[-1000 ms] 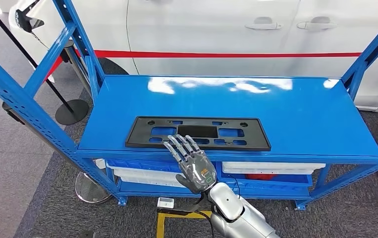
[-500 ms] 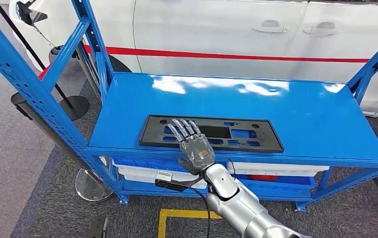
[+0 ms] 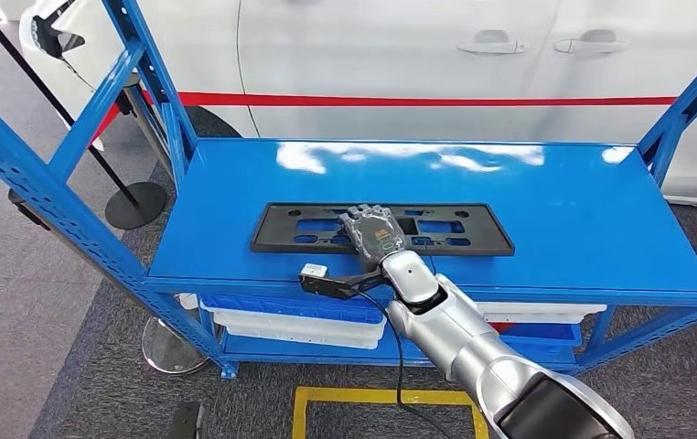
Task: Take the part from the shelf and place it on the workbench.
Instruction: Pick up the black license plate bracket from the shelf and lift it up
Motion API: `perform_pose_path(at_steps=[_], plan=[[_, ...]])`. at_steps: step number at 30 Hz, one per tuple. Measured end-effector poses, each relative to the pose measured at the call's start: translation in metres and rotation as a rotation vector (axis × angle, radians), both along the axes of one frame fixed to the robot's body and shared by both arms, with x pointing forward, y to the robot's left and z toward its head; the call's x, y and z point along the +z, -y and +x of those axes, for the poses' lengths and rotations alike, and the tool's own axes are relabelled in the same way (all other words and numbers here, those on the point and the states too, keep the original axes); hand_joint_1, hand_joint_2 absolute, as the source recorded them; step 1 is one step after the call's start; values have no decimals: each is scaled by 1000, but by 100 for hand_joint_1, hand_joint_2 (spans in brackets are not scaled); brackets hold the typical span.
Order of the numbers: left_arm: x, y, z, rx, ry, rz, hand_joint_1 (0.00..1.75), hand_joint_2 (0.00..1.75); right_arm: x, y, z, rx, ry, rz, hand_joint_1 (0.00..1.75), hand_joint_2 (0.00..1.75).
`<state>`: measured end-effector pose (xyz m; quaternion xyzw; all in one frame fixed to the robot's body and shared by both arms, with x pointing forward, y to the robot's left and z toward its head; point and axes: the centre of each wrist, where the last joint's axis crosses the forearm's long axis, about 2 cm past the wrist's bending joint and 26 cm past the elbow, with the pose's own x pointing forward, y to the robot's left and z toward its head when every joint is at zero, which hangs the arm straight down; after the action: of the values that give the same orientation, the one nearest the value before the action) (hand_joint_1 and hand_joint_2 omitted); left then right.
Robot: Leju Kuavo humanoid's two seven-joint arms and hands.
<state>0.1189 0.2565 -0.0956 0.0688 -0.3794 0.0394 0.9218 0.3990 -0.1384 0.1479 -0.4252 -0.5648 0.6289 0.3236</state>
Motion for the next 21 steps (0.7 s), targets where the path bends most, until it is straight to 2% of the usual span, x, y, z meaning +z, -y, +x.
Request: perform_pose_path(at_steps=[8,13,17,21], plan=[[-1,-1,-4,18,-11,0,0,0,15,19,22,-75,-23,-125,175,175],[-1,-1,-5,30,-15,6,0,0,13,28,25,-78,-43,-116,175,175],[-2,-1,-8,49,-16,3,0,0,7,31,20,-31,-79,53,175,175],[-3,-2,-13,82,-9,1,0,0,11,24,8,60,-109,428,175,175]])
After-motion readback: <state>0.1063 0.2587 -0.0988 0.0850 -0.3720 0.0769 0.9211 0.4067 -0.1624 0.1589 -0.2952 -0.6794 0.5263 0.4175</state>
